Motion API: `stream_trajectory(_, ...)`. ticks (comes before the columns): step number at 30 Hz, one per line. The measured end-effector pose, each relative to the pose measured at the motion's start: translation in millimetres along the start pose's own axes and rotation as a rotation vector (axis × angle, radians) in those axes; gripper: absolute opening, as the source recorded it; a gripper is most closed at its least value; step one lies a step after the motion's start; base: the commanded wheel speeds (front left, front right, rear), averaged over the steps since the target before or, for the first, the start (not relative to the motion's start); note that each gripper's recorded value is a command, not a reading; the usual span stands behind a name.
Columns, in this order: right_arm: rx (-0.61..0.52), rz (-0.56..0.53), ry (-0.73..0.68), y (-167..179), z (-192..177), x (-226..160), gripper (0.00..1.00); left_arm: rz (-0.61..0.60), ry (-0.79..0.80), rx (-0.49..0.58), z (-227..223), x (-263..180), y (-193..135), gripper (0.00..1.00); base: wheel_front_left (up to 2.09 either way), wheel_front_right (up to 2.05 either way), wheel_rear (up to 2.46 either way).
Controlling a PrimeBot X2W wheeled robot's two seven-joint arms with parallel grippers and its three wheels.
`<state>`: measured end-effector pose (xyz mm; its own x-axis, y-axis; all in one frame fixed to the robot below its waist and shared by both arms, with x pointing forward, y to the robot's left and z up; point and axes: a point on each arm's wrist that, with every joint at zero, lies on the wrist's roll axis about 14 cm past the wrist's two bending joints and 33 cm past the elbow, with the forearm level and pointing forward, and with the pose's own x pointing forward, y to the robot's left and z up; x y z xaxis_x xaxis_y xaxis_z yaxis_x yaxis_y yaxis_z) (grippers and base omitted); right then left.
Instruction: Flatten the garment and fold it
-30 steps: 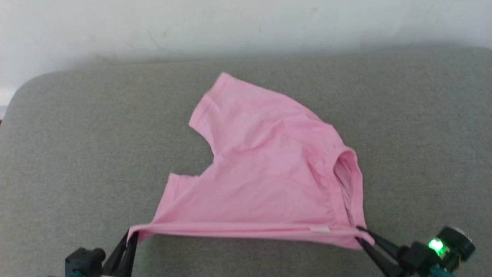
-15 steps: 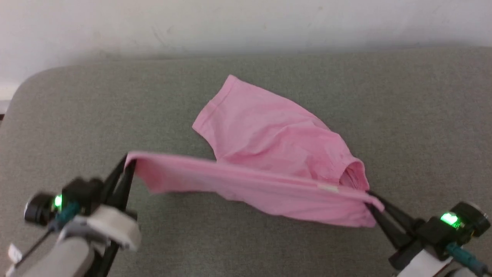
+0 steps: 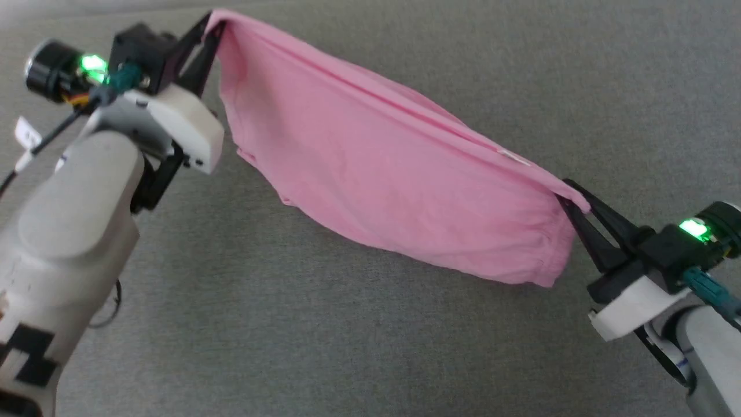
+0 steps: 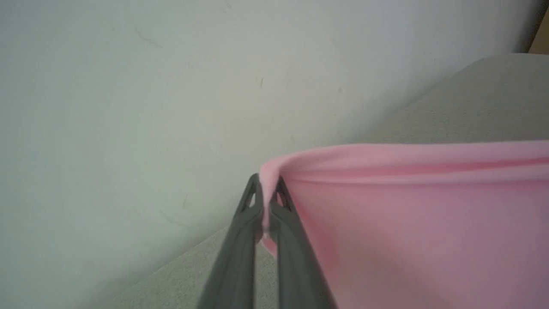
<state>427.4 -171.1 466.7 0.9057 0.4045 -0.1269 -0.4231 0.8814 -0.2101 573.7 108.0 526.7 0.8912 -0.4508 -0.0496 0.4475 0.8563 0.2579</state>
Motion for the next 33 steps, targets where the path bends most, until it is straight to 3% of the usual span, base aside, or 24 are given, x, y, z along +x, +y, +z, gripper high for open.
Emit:
stream_trajectory(6, 0.029, 0.011, 0.093, 3, -36, 11, 0.00, -0.100, 0.160, 0.054, -54, 51, -21, 0.00, 0.00, 0.00, 0.00)
stream_trajectory(12, 0.049, -0.001, 0.160, 1, -61, 8, 0.00, -0.194, 0.402, 0.054, -138, 67, -53, 0.00, 0.00, 0.00, 0.00)
stream_trajectory(18, 0.052, -0.006, 0.162, 2, -61, 5, 0.00, -0.210, 0.406, 0.041, -147, 82, -60, 0.00, 0.00, 0.00, 0.00)
stream_trajectory(19, 0.052, -0.006, 0.151, 2, -58, 5, 0.09, -0.209, 0.406, 0.042, -147, 81, -60, 0.00, 0.00, 0.00, 0.00)
stream_trajectory(20, 0.049, -0.009, 0.137, 1, -53, 6, 0.50, -0.209, 0.409, 0.045, -146, 80, -60, 0.15, 0.00, 0.00, 0.00)
stream_trajectory(21, 0.046, -0.014, 0.119, -1, -47, 7, 1.00, -0.209, 0.402, 0.048, -143, 80, -60, 0.61, 0.00, 0.00, 0.00)
stream_trajectory(22, 0.043, -0.026, 0.104, -5, -42, 7, 1.00, -0.207, 0.394, 0.047, -140, 79, -59, 1.00, 0.00, 0.00, 0.00)
stream_trajectory(33, 0.028, -0.076, -0.036, -8, 12, -9, 1.00, -0.178, 0.433, 0.112, -79, 56, -28, 1.00, 0.00, 0.00, 0.00)
